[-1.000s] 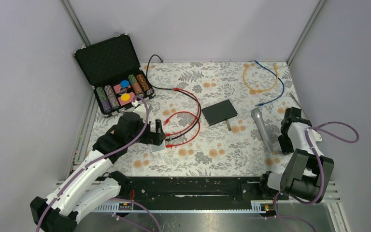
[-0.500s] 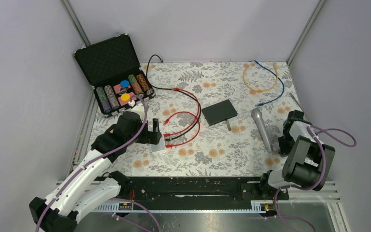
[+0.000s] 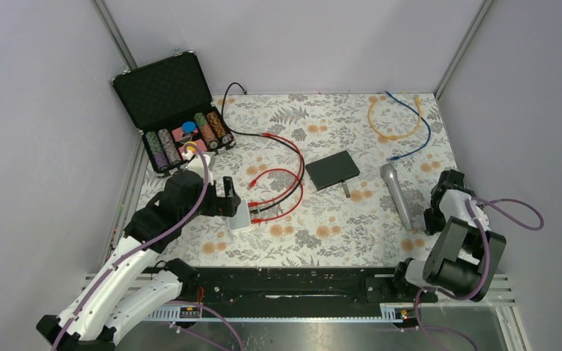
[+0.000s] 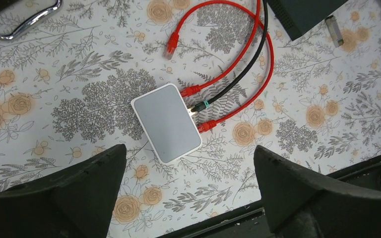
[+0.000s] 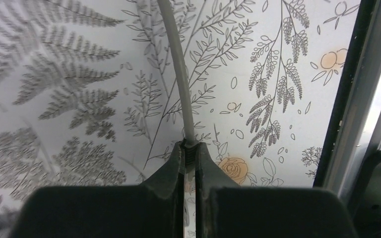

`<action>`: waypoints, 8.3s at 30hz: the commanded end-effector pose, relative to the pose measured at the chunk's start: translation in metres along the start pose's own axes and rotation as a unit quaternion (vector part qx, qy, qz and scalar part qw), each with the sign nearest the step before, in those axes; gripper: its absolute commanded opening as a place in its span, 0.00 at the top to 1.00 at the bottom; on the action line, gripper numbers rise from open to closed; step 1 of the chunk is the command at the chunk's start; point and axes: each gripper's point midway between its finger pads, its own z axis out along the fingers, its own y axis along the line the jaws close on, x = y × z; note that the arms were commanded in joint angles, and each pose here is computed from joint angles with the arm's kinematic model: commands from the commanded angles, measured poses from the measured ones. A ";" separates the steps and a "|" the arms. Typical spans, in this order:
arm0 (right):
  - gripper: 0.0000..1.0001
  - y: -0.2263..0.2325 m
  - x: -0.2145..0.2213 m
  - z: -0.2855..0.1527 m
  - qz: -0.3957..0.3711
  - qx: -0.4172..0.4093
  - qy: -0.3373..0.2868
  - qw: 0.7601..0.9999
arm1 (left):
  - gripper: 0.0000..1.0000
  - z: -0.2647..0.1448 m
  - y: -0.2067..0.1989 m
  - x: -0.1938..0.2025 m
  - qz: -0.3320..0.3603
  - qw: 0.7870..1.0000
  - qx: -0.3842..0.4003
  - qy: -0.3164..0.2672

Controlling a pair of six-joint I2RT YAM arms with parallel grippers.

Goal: Insert the plug into the switch port
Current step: Pick up the connector from the center of the board, then insert the connector into the switch port.

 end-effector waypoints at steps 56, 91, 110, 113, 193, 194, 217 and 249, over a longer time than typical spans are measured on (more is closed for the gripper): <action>1.00 0.054 0.155 -0.196 -0.034 -0.418 0.267 0.868 | 0.43 0.138 -0.352 0.015 0.204 0.875 0.396 -0.190; 0.70 0.038 0.139 -0.204 -0.154 -0.476 0.182 0.847 | 1.00 0.144 -0.350 0.006 0.120 0.875 0.449 -0.134; 0.32 -0.014 0.143 -0.382 -0.563 -0.779 -0.273 0.043 | 1.00 0.065 -0.301 -0.036 -0.057 0.817 0.553 0.151; 0.34 -0.001 0.146 -0.356 -0.619 -0.736 -0.271 0.048 | 1.00 0.062 -0.296 -0.035 -0.041 0.829 0.533 0.163; 1.00 0.092 0.292 -0.152 -0.609 -0.518 -0.086 0.594 | 0.40 0.317 -0.139 -0.056 -0.150 0.958 0.230 0.084; 1.00 0.094 0.293 -0.150 -0.609 -0.516 -0.088 0.596 | 0.39 0.318 -0.142 -0.057 -0.154 0.955 0.239 0.082; 0.83 0.092 0.290 -0.123 -0.637 -0.441 -0.089 0.626 | 0.43 0.334 -0.155 -0.050 -0.158 0.948 0.266 0.079; 1.00 0.099 0.311 -0.135 -0.669 -0.508 -0.086 0.536 | 0.43 0.351 -0.171 -0.041 -0.121 0.952 0.267 0.088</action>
